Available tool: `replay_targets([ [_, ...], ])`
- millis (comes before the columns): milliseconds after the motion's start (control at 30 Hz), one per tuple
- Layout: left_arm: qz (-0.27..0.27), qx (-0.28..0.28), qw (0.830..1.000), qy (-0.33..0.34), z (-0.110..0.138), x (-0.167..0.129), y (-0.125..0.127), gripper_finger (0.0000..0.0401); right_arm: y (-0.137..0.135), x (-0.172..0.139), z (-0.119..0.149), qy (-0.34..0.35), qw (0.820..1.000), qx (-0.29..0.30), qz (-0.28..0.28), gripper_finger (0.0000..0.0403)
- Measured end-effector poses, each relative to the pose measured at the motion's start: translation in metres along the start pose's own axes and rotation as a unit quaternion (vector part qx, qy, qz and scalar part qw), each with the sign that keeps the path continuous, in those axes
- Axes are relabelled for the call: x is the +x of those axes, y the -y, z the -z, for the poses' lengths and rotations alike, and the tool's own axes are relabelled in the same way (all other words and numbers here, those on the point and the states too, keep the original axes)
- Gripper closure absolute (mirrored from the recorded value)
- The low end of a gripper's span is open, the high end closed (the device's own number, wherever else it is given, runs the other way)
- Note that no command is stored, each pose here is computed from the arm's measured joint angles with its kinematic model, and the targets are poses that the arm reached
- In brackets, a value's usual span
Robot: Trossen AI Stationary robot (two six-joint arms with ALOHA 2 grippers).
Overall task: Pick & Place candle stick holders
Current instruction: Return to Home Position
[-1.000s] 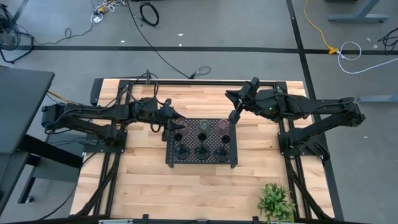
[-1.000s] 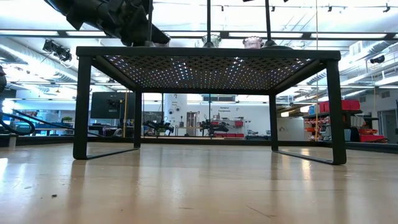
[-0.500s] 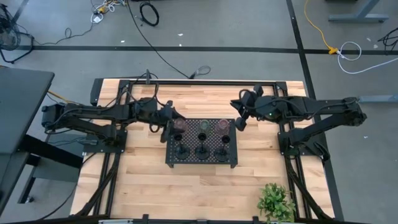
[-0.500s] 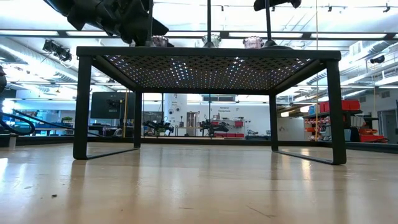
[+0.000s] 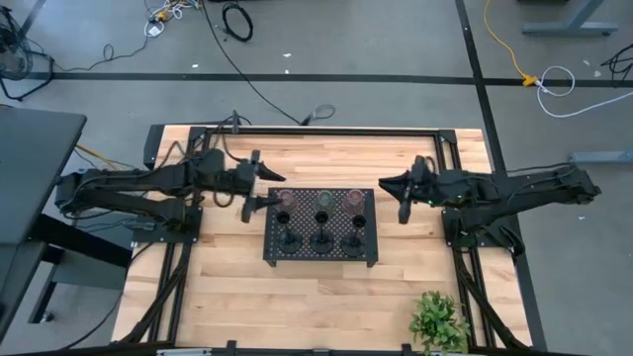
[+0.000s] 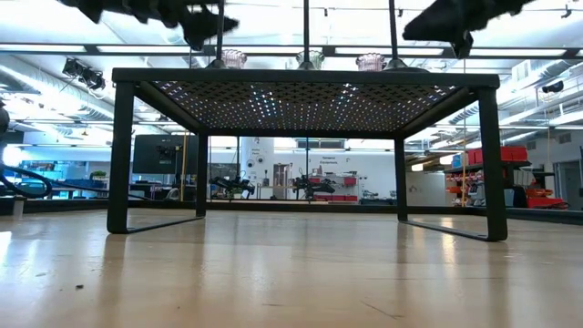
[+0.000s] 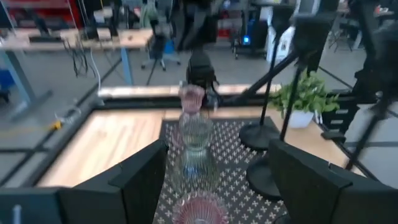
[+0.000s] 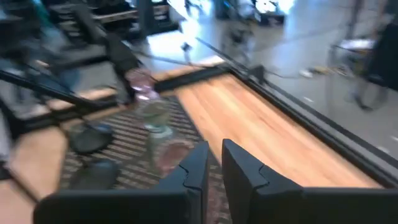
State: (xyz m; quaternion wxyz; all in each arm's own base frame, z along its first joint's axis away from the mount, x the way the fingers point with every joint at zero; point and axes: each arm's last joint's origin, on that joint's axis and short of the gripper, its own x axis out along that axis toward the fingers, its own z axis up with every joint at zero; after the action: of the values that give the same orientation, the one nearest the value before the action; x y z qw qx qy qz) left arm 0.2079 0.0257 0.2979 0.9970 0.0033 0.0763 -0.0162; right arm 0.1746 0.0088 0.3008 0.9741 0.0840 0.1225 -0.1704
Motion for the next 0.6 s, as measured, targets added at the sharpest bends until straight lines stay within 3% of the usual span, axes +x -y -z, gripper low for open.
replay_targets([
  [233,-0.001,0.022,1.0,0.01,-0.01,-0.044,0.008,0.0124,0.012,-0.006,0.043,0.06,0.997,0.002,-0.051,0.0362],
  [433,-0.027,0.007,0.998,-0.053,0.002,-0.077,0.012,0.0124,0.021,-0.006,0.078,0.106,0.992,0.02,-0.071,0.0362],
  [600,-0.038,0.012,0.999,-0.036,0.01,-0.095,0.015,0.0124,0.025,-0.007,0.097,0.145,0.985,0.034,-0.087,0.0362],
])
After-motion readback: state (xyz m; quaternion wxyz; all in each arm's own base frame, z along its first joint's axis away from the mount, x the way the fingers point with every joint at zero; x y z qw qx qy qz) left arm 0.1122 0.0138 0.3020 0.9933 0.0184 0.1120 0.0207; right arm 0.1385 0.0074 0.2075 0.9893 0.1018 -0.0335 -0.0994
